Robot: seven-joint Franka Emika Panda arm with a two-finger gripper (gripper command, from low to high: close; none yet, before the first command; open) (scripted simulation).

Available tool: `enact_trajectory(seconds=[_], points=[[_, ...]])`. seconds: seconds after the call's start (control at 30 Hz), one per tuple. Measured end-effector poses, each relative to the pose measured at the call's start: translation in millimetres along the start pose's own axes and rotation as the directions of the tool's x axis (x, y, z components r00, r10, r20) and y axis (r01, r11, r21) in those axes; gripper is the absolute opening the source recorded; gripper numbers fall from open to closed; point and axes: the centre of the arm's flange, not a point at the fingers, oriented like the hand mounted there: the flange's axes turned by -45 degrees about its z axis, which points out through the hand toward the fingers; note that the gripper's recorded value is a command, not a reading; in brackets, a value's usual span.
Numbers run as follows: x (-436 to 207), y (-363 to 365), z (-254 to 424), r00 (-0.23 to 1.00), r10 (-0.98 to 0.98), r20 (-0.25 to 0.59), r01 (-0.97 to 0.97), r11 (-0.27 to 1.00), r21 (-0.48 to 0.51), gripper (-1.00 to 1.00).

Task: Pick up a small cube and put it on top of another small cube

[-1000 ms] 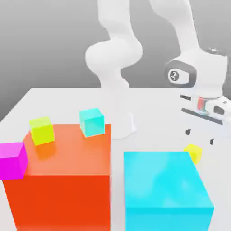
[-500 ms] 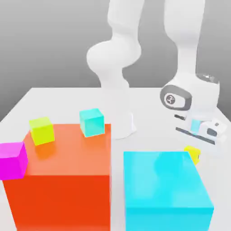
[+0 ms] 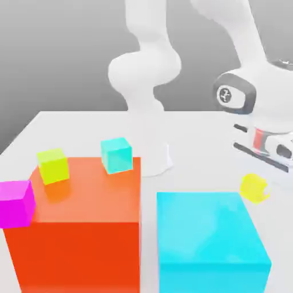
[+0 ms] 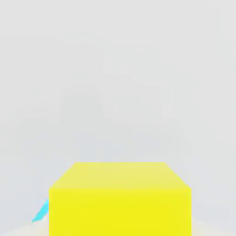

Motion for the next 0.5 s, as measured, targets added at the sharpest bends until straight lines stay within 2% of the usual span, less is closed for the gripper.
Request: enact_trajectory(seconds=[0.1,0.27,0.5], points=[[-53.2,24.7,-25.0,0.995,0.098,0.001,-0.098,0.995,0.0,-1.0],[-176.3,38.2,-69.7,0.951,0.308,0.001,-0.308,0.951,0.004,-1.0],[-346.7,-7.0,-137.7,0.825,0.566,0.002,-0.566,0.825,0.011,-1.0]])
